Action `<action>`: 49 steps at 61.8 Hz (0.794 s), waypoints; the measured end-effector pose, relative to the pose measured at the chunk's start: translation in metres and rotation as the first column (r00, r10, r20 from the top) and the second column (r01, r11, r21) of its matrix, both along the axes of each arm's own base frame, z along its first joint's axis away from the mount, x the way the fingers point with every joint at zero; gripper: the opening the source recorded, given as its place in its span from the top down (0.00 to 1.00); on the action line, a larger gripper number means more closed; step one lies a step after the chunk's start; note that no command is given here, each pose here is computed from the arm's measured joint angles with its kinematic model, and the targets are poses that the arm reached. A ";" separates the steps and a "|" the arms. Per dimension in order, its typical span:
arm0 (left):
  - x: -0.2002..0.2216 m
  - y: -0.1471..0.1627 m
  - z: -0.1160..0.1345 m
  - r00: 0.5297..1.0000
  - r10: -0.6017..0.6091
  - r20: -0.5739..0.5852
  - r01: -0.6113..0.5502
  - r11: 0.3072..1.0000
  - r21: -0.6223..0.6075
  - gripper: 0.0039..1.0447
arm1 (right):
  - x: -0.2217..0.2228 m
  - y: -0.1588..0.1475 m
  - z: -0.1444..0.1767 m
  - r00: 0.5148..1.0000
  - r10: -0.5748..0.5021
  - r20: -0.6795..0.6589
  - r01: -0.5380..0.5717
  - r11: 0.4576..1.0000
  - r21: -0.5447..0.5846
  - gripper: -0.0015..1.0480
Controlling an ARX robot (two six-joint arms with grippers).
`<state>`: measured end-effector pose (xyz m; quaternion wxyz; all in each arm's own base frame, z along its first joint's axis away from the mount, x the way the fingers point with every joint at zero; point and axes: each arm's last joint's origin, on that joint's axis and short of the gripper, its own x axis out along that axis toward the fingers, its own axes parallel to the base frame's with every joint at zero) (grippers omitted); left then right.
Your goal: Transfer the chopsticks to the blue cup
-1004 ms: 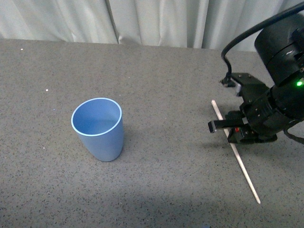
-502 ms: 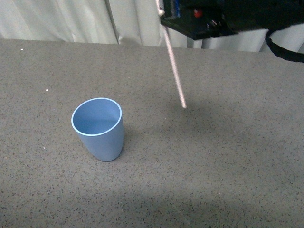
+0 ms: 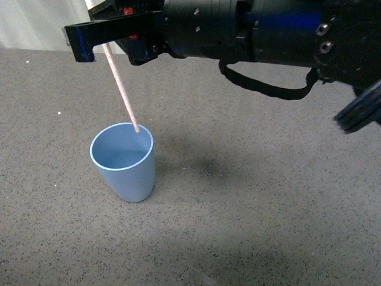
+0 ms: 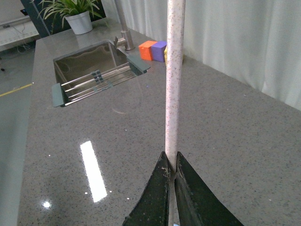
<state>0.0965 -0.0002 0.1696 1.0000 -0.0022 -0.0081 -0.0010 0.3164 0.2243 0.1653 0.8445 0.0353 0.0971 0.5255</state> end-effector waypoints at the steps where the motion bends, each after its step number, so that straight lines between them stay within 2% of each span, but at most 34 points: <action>1: 0.000 0.000 0.000 1.000 0.000 0.000 0.000 1.000 0.000 0.06 | 0.000 0.001 -0.002 1.000 0.002 -0.003 -0.002 1.000 0.001 0.99; 15: 0.000 0.000 0.000 1.000 0.000 0.000 0.000 1.000 0.000 0.06 | 0.005 0.015 -0.029 0.997 0.017 -0.078 -0.018 1.000 -0.017 0.99; 29: 0.000 0.000 0.000 1.000 0.000 0.000 0.000 1.000 0.000 0.06 | 0.005 0.018 -0.035 0.996 0.017 -0.087 -0.019 0.999 -0.029 0.98; 45: 0.000 0.000 0.000 1.000 0.000 0.000 0.000 1.000 0.000 0.06 | 0.005 0.019 -0.035 0.996 0.022 -0.081 -0.025 0.999 -0.033 0.57; 49: 0.000 0.000 0.000 1.000 0.000 0.000 0.000 1.000 0.000 0.06 | 0.005 0.019 -0.036 0.996 0.025 -0.080 -0.028 0.999 -0.037 0.44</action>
